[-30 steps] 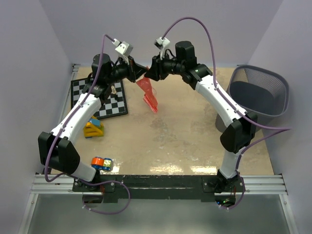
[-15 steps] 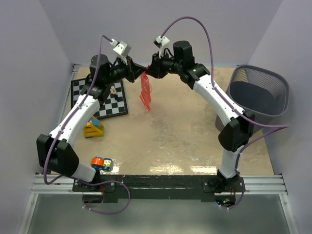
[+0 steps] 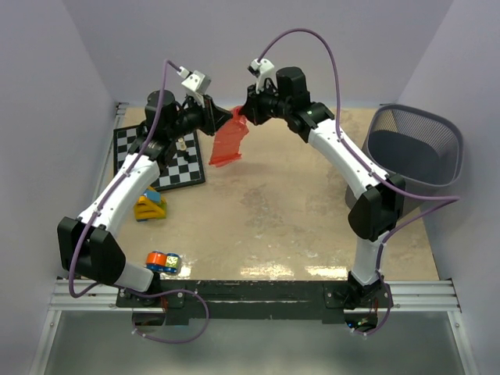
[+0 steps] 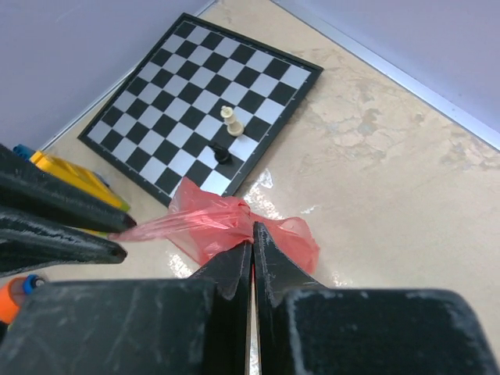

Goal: Put the trash bags into the trash bin
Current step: Unfold the trash bag at the center of the board.

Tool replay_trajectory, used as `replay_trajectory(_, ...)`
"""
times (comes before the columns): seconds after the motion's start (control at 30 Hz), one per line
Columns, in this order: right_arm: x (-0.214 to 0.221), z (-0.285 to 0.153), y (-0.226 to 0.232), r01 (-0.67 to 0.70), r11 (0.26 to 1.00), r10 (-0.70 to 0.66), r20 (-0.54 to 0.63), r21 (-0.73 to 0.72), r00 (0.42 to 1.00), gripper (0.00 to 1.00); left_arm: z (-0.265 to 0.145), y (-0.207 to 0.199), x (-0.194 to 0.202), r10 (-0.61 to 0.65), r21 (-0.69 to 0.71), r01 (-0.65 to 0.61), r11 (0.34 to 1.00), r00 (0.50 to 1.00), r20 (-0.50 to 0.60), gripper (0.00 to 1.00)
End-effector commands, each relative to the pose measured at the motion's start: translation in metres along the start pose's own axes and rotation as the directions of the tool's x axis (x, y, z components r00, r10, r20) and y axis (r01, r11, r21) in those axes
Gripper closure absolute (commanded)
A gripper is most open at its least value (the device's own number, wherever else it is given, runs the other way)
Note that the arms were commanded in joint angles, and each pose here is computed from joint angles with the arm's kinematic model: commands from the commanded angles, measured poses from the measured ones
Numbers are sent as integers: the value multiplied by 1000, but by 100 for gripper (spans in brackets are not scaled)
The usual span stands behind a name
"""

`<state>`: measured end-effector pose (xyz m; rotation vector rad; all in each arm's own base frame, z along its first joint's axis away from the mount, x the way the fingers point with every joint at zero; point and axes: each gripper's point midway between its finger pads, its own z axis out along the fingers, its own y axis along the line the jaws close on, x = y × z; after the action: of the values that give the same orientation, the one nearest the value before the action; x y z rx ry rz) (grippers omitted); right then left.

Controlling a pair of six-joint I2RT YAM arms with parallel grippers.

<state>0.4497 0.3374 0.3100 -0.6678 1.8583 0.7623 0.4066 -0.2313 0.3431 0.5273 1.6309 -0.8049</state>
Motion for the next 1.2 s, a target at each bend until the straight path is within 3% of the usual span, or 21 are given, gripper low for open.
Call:
replay_trajectory(0.0,-43,-26,-10,-2,993,-13,125,120,992,100,-5,11,-16,-23,-75,25,997,999,31,75)
replay_trajectory(0.23,-60,-46,-30,-85,955,30,194,283,980,100,3,-2,-9,-137,14,137,990,990,21,55)
replay_trajectory(0.3,-61,-46,-29,-79,954,22,195,290,981,100,8,-9,-10,-160,73,158,985,987,23,46)
replay_trajectory(0.33,-61,-46,-28,-76,952,18,194,295,981,100,10,-11,-15,-158,94,154,984,987,40,36)
replay_trajectory(0.37,-60,-46,-26,-75,953,18,192,295,981,100,14,-11,-16,-176,99,171,980,983,45,34)
replay_trajectory(0.63,-59,-49,-22,-50,946,-12,188,321,982,100,36,-9,-33,-272,161,255,954,958,95,33)
replay_trajectory(0.93,-55,-49,-19,-37,949,-20,177,313,984,100,49,4,-29,-351,135,338,931,932,89,35)
replay_trajectory(1.17,-50,-49,-19,-27,951,-25,165,307,986,100,59,21,-14,-410,67,406,911,909,70,47)
